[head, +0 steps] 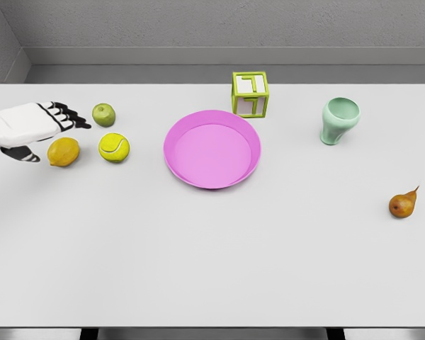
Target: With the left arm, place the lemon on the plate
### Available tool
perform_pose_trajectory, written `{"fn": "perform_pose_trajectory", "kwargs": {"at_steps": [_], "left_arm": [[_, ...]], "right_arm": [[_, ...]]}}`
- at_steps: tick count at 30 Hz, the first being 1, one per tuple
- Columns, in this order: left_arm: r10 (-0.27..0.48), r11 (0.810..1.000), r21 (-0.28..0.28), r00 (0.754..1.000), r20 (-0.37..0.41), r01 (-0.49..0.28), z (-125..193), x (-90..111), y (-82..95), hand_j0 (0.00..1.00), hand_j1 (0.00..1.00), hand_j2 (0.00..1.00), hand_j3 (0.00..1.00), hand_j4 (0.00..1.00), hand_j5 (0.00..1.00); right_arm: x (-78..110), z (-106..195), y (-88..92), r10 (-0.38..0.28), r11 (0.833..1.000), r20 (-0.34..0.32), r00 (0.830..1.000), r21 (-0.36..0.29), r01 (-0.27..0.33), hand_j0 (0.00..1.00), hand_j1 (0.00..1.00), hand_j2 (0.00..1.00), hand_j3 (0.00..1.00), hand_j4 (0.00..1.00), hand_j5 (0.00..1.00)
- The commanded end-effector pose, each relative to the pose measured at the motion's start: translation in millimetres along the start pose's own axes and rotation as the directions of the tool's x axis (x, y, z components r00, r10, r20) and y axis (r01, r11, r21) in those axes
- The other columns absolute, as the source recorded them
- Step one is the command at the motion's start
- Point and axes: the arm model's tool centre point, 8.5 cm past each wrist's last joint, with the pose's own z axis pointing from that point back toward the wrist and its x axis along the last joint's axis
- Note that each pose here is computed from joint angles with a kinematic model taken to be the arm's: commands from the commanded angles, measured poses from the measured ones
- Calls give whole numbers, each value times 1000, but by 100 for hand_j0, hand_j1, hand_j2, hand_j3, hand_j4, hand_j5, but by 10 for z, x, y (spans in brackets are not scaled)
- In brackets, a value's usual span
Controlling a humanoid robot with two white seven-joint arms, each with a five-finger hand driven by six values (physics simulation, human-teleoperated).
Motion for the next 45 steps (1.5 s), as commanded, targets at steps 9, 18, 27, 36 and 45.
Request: {"fn": "perform_pose_trajectory", "kwargs": {"at_steps": [9,18,27,36,45], "left_arm": [[-9,1000,-15,1000,-4,9,-49,14,-59,100,100,100,100,100,100],[6,999,-44,1000,-9,-7,-111,7,-174,100,100,100,100,100,100],[50,997,-57,998,-35,-52,-186,-67,-315,100,100,100,100,100,100],[64,996,-53,997,-39,-66,-235,-76,-338,100,100,100,100,100,100],[58,996,-67,997,-47,-61,-292,-74,-394,100,100,100,100,100,100]], "right_arm": [[-1,0,0,0,1000,0,1000,0,0,100,100,100,100,100,100],[-1,0,0,0,1000,0,1000,0,0,100,100,100,100,100,100],[-2,0,0,0,1000,-1,1000,0,0,100,100,100,100,100,100],[-10,-1,0,0,1000,-1,1000,0,0,100,100,100,100,100,100],[-1,0,0,0,1000,0,1000,0,0,100,100,100,100,100,100]]}}
